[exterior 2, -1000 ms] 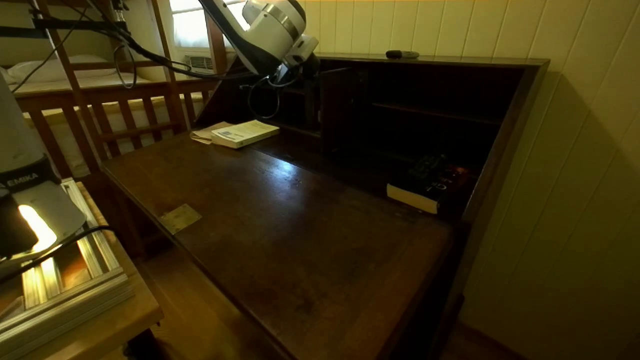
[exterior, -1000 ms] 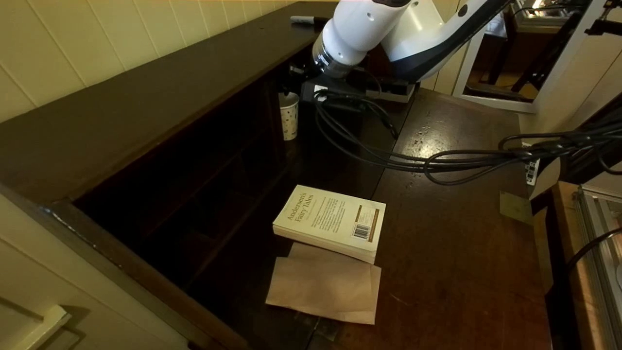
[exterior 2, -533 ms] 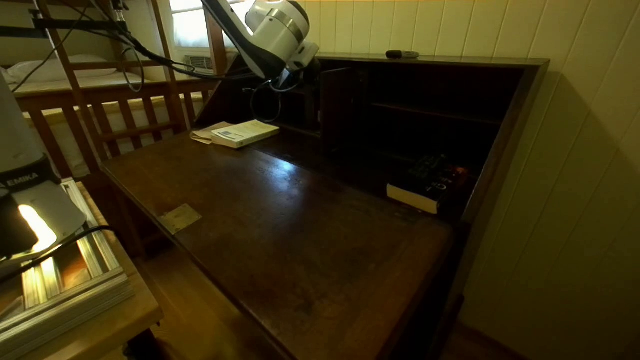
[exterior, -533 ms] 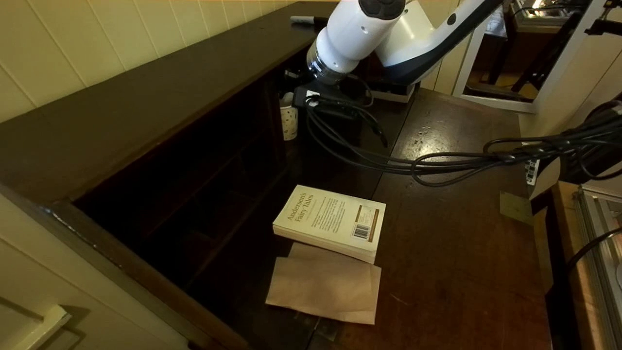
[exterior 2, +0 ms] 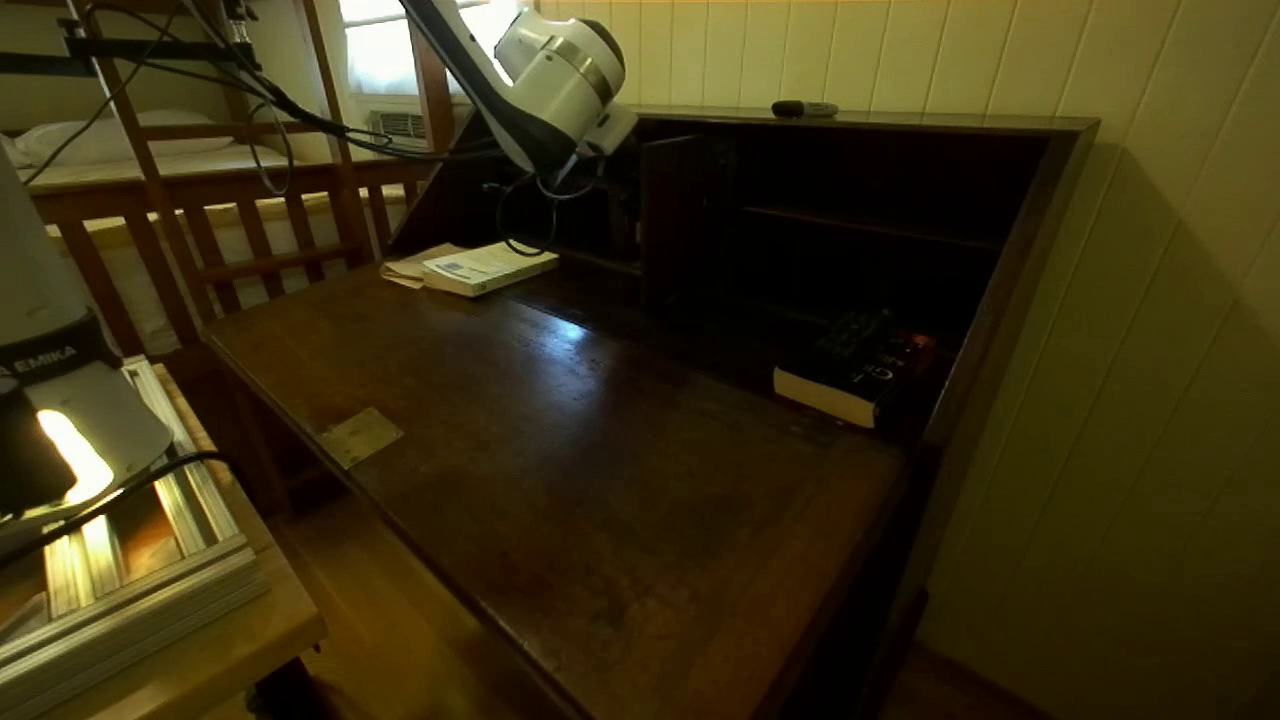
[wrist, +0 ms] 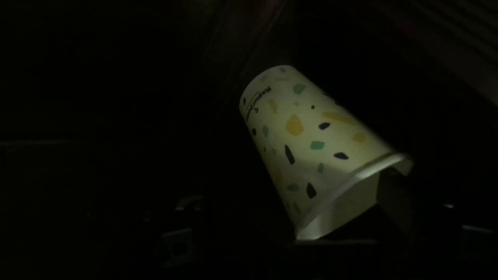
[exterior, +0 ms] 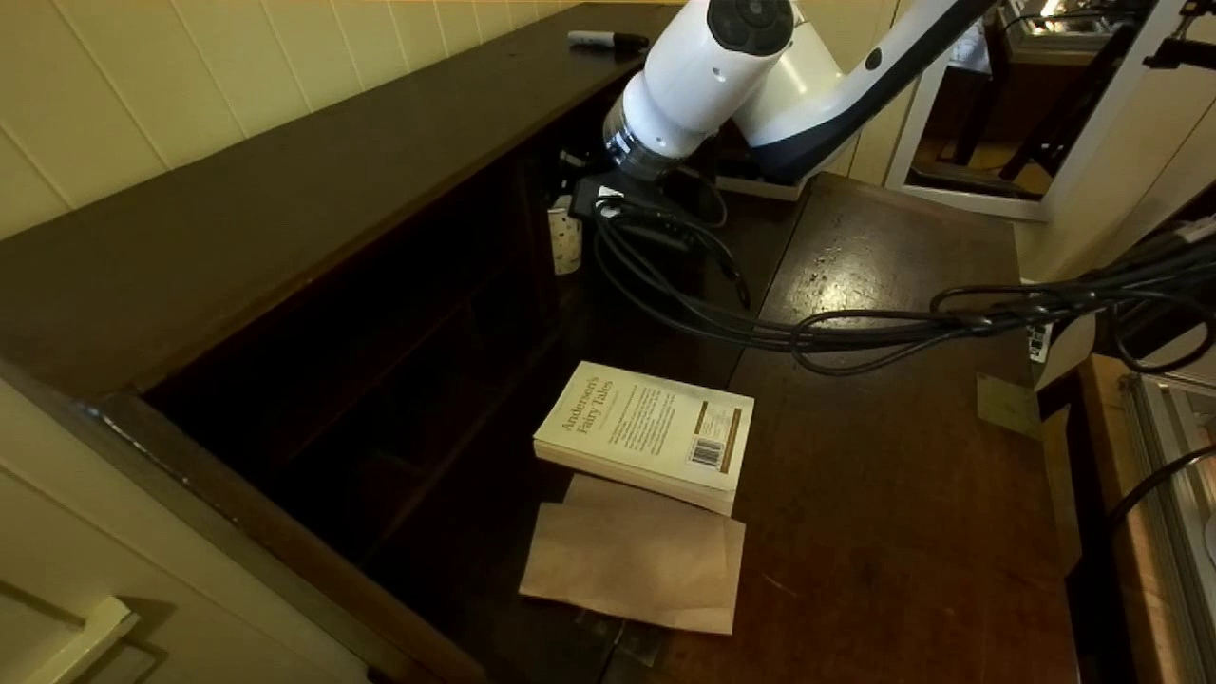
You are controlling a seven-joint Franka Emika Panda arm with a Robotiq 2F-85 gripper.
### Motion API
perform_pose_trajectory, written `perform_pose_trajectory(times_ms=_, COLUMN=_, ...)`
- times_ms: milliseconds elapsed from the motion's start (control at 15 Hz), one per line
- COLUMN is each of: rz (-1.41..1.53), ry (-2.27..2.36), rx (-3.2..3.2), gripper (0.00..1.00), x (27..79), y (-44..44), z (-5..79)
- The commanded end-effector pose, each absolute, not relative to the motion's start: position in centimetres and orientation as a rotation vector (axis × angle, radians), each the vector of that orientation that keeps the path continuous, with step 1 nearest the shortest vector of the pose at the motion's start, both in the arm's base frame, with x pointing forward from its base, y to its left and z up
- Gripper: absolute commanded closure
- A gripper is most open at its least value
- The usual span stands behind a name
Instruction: Open the compartment and remove the cup and put it on top of the dresser
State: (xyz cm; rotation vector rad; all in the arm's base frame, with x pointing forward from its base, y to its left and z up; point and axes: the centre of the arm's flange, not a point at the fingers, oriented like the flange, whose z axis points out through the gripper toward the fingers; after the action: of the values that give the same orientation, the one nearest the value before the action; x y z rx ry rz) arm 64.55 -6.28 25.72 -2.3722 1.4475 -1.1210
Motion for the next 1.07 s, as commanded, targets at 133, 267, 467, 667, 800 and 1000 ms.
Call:
perform_pose_trajectory(times_ms=133, rz=-1.105, ry=1.485, rx=-2.296, gripper=0.0, x=64.72, y=-6.92, z=24.82)
perform_pose_trajectory(times_ms=267, rz=-1.097, ry=1.506, rx=-2.284, gripper=0.15, x=64.7, y=-7.06, z=24.87)
perform_pose_trajectory(times_ms=467, rz=-1.078, ry=1.524, rx=-2.272, gripper=0.39, x=64.74, y=-7.19, z=24.76)
perform_pose_trajectory(times_ms=667, rz=-1.068, ry=1.533, rx=-2.268, gripper=0.6, x=64.76, y=-7.3, z=24.49)
perform_pose_trajectory(times_ms=800, rz=-1.058, ry=1.535, rx=-2.267, gripper=0.74, x=64.76, y=-7.4, z=24.28)
perform_pose_trajectory(times_ms=1000, rz=-1.038, ry=1.538, rx=-2.265, gripper=0.96, x=64.65, y=-7.47, z=24.07)
